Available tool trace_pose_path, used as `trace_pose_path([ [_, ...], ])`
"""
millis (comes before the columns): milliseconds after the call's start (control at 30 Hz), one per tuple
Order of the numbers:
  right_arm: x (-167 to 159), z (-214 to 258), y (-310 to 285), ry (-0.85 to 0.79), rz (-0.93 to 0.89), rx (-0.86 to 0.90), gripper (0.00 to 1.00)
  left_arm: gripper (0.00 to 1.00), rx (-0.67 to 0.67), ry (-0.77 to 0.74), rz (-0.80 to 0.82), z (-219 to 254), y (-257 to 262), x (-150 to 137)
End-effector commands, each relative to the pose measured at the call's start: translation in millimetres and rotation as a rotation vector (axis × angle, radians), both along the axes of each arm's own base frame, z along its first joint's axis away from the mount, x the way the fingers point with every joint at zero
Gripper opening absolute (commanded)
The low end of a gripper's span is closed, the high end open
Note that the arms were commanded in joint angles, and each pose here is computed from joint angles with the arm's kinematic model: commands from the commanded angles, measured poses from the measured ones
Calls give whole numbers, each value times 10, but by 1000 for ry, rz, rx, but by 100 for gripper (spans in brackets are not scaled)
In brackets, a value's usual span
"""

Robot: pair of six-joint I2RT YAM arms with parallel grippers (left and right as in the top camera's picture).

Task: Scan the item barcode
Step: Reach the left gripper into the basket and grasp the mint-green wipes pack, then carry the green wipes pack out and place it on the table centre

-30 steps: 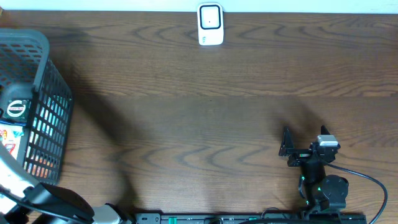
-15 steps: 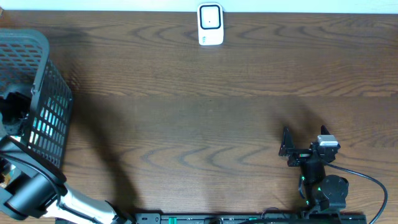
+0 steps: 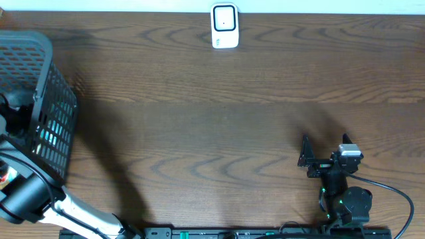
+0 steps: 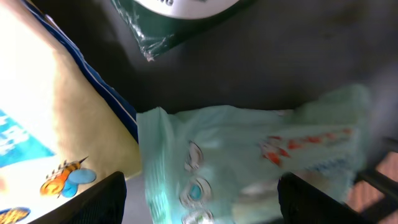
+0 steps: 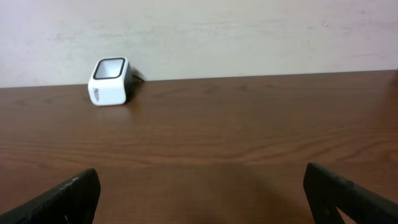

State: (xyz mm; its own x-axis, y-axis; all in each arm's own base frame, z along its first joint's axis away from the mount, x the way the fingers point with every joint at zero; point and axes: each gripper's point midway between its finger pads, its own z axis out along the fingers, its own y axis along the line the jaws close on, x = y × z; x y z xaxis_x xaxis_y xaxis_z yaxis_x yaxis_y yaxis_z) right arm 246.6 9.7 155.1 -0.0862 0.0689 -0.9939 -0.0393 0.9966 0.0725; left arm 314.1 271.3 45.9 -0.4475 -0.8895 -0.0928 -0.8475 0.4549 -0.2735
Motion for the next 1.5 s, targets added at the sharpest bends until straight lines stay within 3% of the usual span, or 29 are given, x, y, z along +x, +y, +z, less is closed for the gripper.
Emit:
trace_pose_path([
  [0, 0, -18, -8, 5, -2, -9, 99, 78, -38, 23, -21, -197, -37, -16],
  [167, 0, -18, -8, 5, -2, -9, 99, 77, -63, 47, -24, -363, -54, -31],
  [233, 0, -18, -8, 5, -2, -9, 99, 72, -71, 55, -24, -416, -59, -39],
  [333, 0, -18, -8, 5, -2, -9, 99, 26, -68, 53, -23, -428, -51, -31],
  [400, 0, -18, -8, 5, -2, -9, 99, 12, -66, 51, -23, -424, -46, -26],
  [467, 0, -18, -8, 5, -2, -9, 99, 8, -67, 52, -23, -425, -46, -31],
  [633, 0, -18, -8, 5, -2, -9, 99, 7, -57, 42, -22, -348, -40, -24],
  [767, 0, -18, -8, 5, -2, -9, 99, 7, 16, -28, -9, 53, 39, 41],
  [967, 0, -18, -8, 5, -2, -9, 99, 7, 151, -221, 199, 1078, 256, 22],
  [1067, 0, -18, -8, 5, -2, -9, 99, 7, 220, -370, 374, 1810, 320, -201],
  [1167, 0, -18, -9, 5, -2, -9, 99, 7, 301, -475, 422, 2324, 277, -392],
  [1300, 0, -18, -8, 5, -2, -9, 99, 7, 422, -637, 395, 3054, -43, -607],
  [1467, 0, -19, -9, 6, -2, -9, 99, 7, 378, -814, 150, 3492, -815, -417],
])
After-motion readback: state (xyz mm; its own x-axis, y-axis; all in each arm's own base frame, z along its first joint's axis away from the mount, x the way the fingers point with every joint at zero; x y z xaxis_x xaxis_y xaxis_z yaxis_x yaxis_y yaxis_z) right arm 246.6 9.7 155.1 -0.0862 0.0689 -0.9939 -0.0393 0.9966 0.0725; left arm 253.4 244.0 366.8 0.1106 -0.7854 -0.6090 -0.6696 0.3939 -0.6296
